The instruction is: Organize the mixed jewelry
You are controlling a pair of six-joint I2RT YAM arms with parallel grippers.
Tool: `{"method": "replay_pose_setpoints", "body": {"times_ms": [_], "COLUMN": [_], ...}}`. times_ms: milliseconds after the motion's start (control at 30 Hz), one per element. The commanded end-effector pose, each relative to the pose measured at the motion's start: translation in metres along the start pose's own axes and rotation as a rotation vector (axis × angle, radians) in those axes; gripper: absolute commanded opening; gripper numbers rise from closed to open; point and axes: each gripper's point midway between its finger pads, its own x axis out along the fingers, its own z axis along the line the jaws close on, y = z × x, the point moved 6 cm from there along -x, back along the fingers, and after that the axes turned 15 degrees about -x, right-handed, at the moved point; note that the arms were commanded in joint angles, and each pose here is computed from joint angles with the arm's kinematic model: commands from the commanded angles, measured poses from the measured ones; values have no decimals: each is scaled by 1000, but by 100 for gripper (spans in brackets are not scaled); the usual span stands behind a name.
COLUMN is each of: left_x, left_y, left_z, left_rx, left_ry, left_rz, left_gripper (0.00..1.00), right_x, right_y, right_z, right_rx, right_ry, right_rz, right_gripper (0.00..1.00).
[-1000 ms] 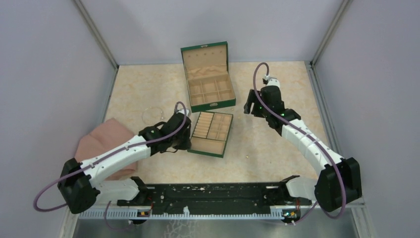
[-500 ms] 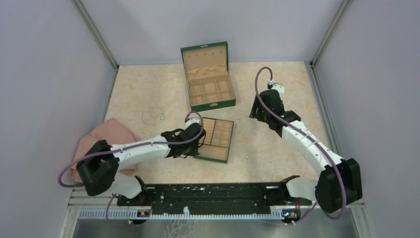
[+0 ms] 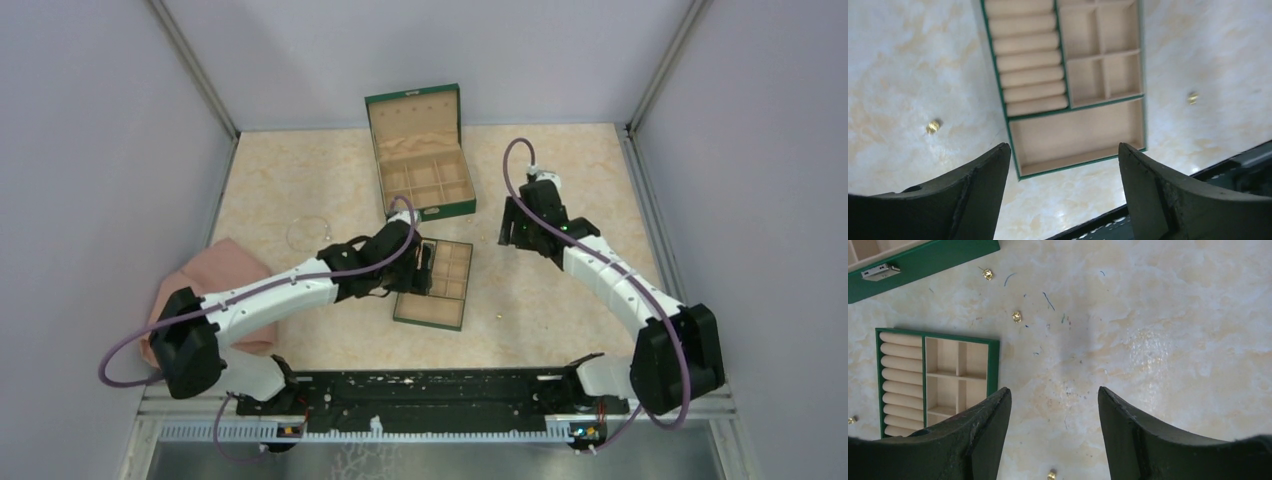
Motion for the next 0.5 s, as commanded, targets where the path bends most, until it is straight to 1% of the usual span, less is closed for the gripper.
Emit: {"method": "replay_pose_setpoints", "body": {"times_ms": [0, 100, 233, 367, 467], "left_x": [-22, -20, -20, -23, -25], "left_y": [-47, -75, -103, -119, -126], "left_z": [-19, -7, 18, 48, 59], "left_rx": [35, -35, -135, -223, -255], "left_ry": [72, 52, 55, -8, -27], "left_rz": [-63, -54, -75, -84, -102], "left_gripper": [87, 88, 88, 89, 90], "right_x": [12, 29, 55, 77, 89], "right_y": [-28, -27, -24, -23, -22], "right_z": [11, 18, 28, 37, 46], "right_rx": [-55, -68, -54, -73, -117], "right_ry": [-63, -87, -117, -138, -144], "right_rz": [-18, 36, 94, 141, 163], "right_gripper": [63, 61, 58, 55, 52]}}
